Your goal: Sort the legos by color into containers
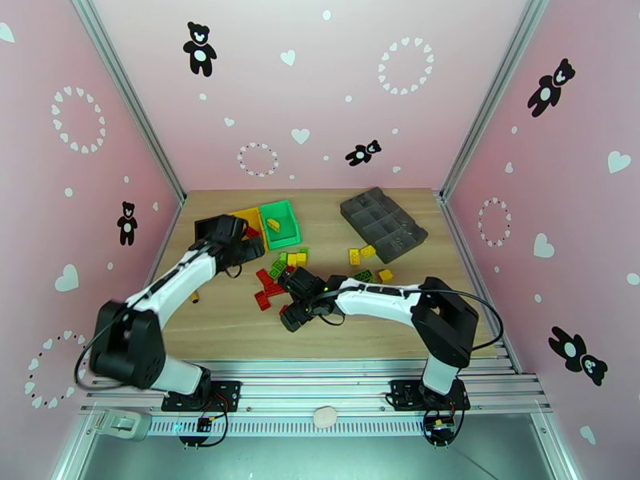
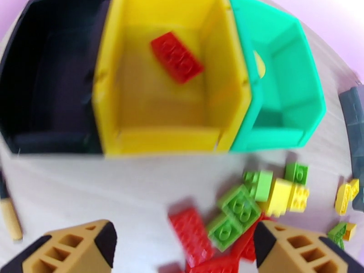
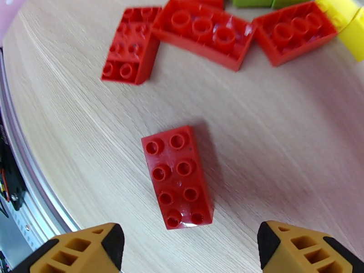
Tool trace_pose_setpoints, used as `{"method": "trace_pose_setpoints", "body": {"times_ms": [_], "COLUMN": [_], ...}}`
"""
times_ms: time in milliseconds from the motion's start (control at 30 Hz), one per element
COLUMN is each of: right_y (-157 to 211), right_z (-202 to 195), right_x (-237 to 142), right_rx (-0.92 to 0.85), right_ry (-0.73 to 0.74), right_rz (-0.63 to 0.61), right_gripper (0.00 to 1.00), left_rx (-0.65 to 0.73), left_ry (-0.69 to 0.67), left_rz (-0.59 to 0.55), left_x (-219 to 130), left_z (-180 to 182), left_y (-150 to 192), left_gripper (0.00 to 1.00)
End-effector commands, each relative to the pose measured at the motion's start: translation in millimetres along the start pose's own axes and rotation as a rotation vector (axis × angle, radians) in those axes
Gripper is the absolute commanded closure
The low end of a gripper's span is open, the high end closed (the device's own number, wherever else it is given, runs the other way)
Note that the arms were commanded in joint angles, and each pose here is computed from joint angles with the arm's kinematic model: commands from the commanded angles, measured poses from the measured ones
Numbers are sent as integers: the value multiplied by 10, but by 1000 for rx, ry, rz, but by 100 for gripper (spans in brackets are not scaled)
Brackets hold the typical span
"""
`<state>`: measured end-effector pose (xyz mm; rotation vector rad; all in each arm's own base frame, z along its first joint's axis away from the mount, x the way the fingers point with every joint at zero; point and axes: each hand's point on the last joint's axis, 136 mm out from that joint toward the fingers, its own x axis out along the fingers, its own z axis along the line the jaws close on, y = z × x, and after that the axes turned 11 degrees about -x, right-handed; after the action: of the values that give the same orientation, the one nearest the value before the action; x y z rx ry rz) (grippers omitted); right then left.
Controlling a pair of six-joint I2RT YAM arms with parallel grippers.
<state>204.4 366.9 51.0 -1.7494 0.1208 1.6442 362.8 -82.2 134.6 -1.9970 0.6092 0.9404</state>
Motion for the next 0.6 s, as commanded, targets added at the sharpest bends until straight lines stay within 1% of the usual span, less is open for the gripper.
{"method": "trace_pose_setpoints", "body": {"times_ms": [0,100,167,300,400,567], "right_y": [-25,13,15,4,3,-2], "right_z": [56,97,93,47,33,9], "right_x": [67,173,220,276,320,388], "right_rx": [-51,-80,-86,-84,-88,-92], "right_ry": [16,31,45,76,84,99], "right_rz": [38,77,91,102,113,121], "right_gripper": [22,27,30,33,37,43], "left_rx": [-60,-99,-126,-196,-234,-291], "left_ry": [45,72,74,108,128,162], "left_rz": [-19,-21,-11,-11,-7,31], "left_x": [-207,-349,-379,-460,-478,-403], "left_z": [73,186,304,442,501,541], "left_y": [88,207,316,410,446,482], "left_gripper": [11,7,5,2,2,2]}}
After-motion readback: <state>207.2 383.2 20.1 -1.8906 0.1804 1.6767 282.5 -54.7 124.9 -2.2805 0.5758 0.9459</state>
